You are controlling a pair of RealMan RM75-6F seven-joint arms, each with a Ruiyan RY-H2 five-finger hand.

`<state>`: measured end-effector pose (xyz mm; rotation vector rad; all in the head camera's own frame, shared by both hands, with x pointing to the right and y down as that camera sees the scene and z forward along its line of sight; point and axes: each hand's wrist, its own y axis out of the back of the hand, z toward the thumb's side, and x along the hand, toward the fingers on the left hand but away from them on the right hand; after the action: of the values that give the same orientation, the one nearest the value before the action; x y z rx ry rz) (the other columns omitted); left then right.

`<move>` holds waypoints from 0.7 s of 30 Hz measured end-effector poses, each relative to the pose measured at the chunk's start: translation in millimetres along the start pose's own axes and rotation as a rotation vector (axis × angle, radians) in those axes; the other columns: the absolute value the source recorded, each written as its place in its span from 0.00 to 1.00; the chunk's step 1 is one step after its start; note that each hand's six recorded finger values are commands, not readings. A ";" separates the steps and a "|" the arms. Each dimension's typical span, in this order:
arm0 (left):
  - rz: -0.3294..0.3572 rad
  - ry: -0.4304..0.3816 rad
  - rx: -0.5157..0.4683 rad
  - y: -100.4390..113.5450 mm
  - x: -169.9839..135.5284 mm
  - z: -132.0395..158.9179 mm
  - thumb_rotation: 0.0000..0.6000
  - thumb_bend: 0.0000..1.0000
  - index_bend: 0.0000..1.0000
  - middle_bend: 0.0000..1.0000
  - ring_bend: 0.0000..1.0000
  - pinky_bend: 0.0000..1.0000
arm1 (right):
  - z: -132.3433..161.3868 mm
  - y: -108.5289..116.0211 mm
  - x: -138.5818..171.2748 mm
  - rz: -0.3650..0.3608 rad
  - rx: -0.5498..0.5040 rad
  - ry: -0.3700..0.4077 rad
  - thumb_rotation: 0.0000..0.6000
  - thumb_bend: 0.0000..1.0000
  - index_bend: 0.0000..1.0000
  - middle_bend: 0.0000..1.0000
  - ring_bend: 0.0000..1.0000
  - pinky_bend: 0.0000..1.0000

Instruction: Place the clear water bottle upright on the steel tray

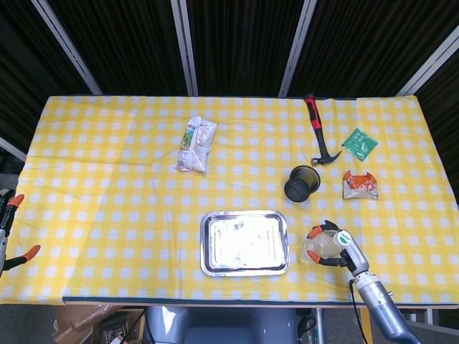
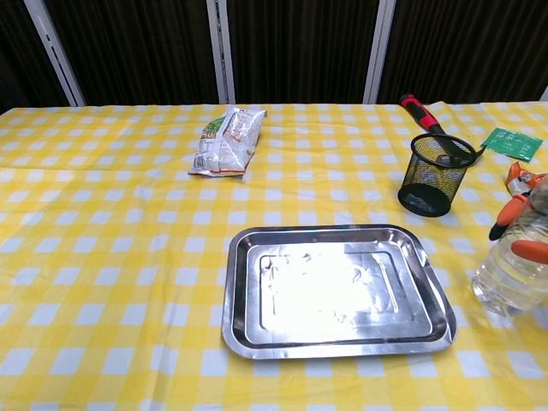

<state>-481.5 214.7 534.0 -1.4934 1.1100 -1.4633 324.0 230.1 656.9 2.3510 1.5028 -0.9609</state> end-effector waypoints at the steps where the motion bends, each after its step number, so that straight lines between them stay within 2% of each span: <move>1: 0.001 0.000 -0.001 0.4 -0.3 -0.2 1.00 0.19 0.05 0.00 0.00 0.00 | 6.1 -0.9 0.0 0.002 0.000 0.012 1.00 0.82 0.81 0.62 0.25 0.00; 6: -0.001 -0.001 -0.003 0.5 -0.6 -0.4 1.00 0.19 0.05 0.00 0.00 0.00 | 34.8 -9.3 -0.8 0.026 -0.012 0.062 1.00 0.82 0.81 0.62 0.25 0.00; 13: 0.001 0.000 -0.011 2.1 -0.8 -1.2 1.00 0.19 0.05 0.00 0.00 0.00 | 82.4 -32.2 -7.8 0.065 -0.012 0.111 1.00 0.82 0.81 0.62 0.25 0.00; 21: 0.000 -0.001 -0.014 2.9 -0.7 -2.6 1.00 0.19 0.05 0.00 0.00 0.00 | 107.0 -69.6 -21.6 0.120 -0.039 0.116 1.00 0.82 0.81 0.62 0.25 0.00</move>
<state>-484.3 214.6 531.2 -1.5041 1.1221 -1.4577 213.0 195.4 600.0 2.4755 1.3873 -0.7730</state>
